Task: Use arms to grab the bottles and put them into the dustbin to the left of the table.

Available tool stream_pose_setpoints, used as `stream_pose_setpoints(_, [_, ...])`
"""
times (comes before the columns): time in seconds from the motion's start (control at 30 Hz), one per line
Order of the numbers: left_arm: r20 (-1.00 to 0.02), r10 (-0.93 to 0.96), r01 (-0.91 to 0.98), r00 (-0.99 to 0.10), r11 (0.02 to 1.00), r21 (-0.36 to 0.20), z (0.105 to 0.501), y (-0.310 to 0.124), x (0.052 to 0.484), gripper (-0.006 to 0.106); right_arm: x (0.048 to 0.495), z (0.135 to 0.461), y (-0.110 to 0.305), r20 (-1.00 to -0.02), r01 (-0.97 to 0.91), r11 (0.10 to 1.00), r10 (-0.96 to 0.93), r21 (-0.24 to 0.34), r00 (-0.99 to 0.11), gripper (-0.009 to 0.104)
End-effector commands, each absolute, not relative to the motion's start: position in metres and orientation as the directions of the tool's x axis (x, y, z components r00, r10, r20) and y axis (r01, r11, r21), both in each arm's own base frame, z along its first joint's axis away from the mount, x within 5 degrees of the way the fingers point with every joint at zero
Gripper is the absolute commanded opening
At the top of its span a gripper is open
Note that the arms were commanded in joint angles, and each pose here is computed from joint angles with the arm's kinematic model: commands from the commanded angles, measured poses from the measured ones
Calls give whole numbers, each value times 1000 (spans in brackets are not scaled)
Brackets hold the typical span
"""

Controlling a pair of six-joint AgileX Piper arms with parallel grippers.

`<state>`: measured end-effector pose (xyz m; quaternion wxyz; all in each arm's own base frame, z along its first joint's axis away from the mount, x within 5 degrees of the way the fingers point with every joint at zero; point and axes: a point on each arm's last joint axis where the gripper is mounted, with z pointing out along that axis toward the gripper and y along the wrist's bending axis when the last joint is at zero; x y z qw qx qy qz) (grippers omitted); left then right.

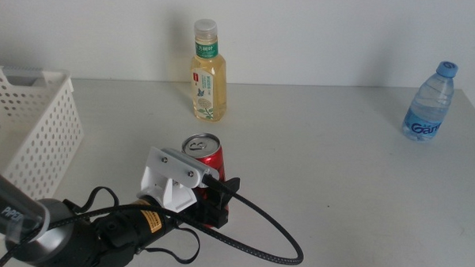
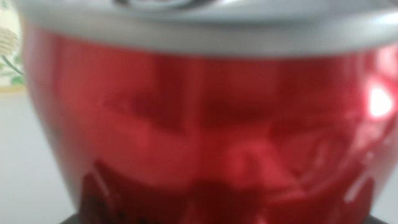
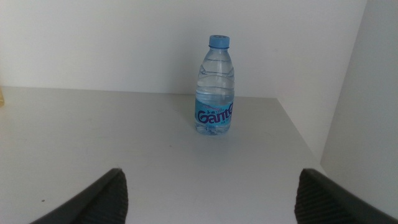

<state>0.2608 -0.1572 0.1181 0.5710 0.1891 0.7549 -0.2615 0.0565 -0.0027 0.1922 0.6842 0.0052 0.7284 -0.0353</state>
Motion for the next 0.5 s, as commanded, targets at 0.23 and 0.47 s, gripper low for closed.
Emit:
stream_pose_setpoints(0.23, [-971,-10,595,-240,788,-155,196,-154,254,-2,54,203,-4,-997,76,995,-66,-63,37,75])
stream_pose_setpoints(0.47, [-940,85,507,-330,856,-100,253,-143,254,-2,54,203,-4,-997,76,995,-66,-63,37,75])
